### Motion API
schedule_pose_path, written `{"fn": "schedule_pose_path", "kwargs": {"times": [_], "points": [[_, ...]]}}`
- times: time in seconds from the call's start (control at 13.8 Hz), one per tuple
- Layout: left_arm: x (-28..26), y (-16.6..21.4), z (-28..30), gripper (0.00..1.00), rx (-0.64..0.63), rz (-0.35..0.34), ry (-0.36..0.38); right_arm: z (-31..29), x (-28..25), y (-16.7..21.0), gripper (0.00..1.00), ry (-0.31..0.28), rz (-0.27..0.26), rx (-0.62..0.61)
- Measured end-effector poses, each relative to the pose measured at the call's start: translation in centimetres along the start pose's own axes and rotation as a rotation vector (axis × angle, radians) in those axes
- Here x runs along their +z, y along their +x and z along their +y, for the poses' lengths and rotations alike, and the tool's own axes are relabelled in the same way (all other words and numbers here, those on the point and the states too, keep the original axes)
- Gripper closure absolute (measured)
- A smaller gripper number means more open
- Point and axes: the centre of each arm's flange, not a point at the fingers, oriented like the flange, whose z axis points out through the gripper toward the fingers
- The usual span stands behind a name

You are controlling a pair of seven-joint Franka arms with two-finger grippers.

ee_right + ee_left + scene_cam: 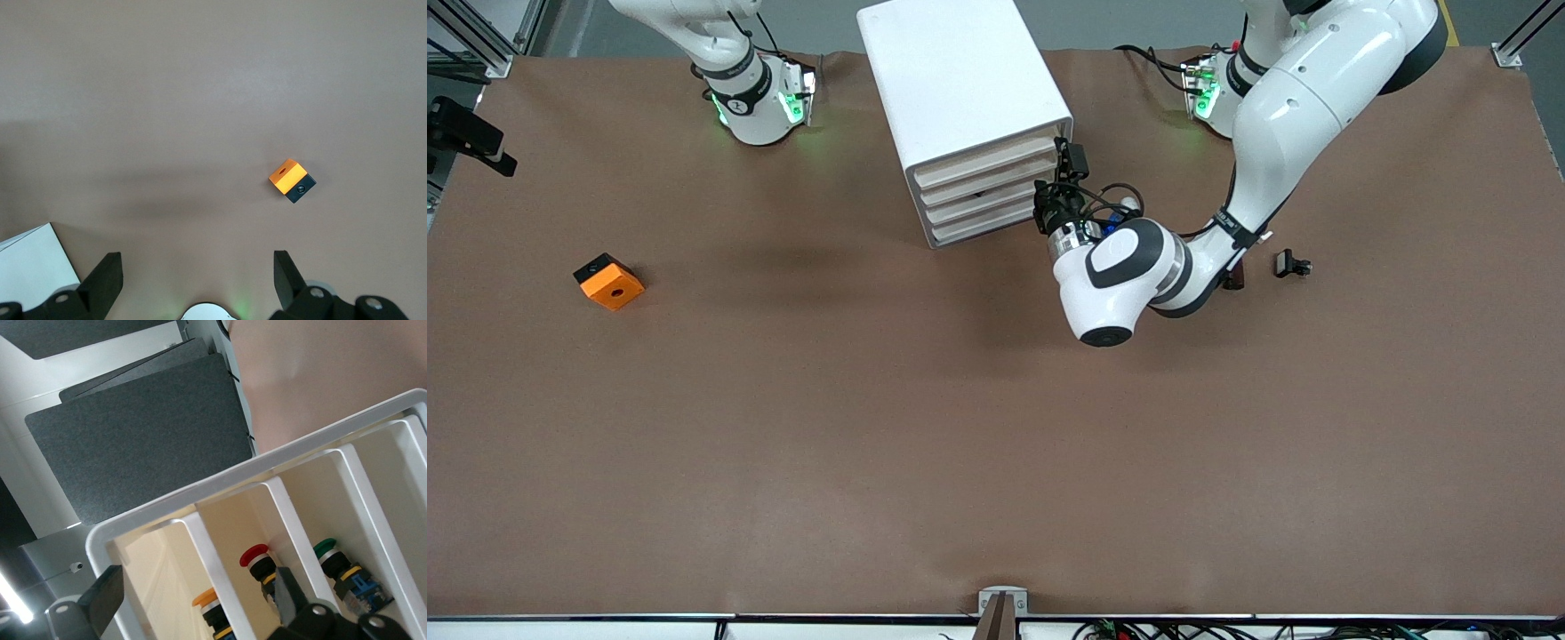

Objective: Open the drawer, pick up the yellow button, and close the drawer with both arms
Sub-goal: 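Pull the drawer out of the cabinet with the left gripper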

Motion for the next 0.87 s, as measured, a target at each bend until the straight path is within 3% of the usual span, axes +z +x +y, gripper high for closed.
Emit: {"fn": "schedule_pose_path", "kwargs": {"times": [0.36, 0.51, 0.65, 0.72, 0.87], "points": [[2.3, -1.3, 1.1, 0.00, -0.039, 0.039, 0.012, 0.1, 0.0, 0.0, 0.00, 0.000, 0.000, 0.001], [2.8, -1.6, 1.1, 0.05, -0.044, 0.047, 0.015, 0.1, 0.0, 0.0, 0.00, 0.000, 0.000, 0.001], [3.1, -1.8, 1.2, 0.25, -0.055, 0.054, 0.017, 0.1, 0.0, 0.0, 0.00, 0.000, 0.000, 0.001], [3.4, -2.0, 1.2, 0.25, -0.057, 0.059, 0.019, 0.1, 0.0, 0.0, 0.00, 0.000, 0.000, 0.001], [3.9, -2.4, 1.2, 0.39, -0.059, 0.069, 0.022, 0.1, 0.0, 0.0, 0.00, 0.000, 0.000, 0.002]]}}
